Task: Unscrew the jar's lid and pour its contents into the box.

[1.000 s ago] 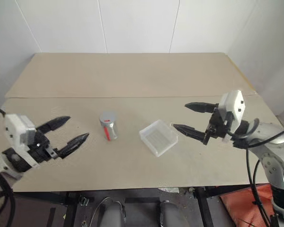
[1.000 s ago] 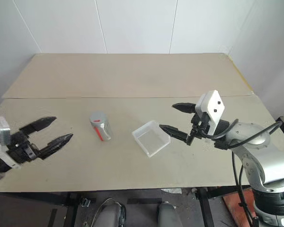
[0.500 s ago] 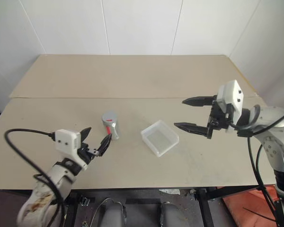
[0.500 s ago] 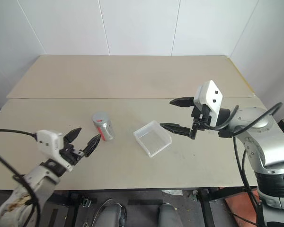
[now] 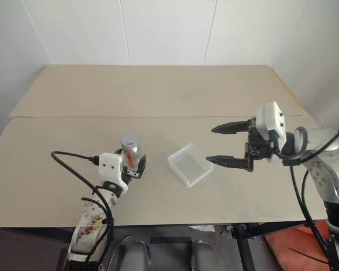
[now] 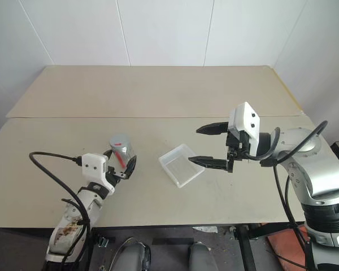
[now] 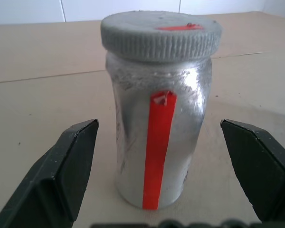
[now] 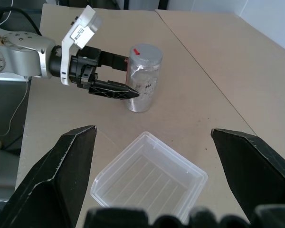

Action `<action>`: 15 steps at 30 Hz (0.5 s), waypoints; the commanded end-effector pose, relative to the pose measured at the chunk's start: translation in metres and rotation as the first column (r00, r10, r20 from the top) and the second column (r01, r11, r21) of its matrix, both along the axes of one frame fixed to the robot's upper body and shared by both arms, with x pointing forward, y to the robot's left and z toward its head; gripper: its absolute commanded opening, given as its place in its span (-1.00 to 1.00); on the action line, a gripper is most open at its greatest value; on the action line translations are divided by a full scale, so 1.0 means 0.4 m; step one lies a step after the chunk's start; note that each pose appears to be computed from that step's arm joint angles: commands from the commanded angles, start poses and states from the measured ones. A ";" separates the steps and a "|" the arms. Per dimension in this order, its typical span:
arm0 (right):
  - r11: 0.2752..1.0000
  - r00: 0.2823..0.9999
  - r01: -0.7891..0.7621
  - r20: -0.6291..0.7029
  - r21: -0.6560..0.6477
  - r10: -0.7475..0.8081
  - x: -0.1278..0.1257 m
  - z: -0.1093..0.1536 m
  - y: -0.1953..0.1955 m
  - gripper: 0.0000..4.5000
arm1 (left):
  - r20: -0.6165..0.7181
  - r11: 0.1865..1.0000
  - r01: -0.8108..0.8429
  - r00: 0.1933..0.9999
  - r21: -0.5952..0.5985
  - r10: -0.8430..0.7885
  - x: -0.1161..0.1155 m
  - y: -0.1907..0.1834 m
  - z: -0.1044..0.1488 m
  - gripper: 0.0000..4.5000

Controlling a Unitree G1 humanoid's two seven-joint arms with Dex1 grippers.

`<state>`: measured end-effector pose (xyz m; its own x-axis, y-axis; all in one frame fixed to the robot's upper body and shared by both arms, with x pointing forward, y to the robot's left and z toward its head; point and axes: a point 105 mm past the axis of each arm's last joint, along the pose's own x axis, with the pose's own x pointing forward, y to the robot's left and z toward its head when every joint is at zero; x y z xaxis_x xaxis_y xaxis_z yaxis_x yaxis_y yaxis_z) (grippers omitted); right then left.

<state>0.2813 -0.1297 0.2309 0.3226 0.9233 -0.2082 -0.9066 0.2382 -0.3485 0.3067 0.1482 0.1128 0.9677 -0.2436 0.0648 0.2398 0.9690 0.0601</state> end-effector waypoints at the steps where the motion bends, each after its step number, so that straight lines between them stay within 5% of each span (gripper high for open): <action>1: 1.000 0.997 -0.025 0.066 0.008 0.024 -0.015 0.032 0.002 1.00 | 0.071 0.999 -0.022 0.997 0.031 0.019 0.013 -0.008 0.025 0.98; 15: 0.999 0.996 -0.038 0.079 -0.007 0.039 -0.033 0.037 -0.002 1.00 | 0.130 0.998 -0.062 0.990 0.005 0.061 0.058 -0.046 0.039 0.98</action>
<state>0.2749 -0.1282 0.2310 0.3002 0.9287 -0.2179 -0.9090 0.2092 -0.3605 0.3289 0.1329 0.1147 0.9749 -0.1832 0.1264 0.1736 0.9813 0.0831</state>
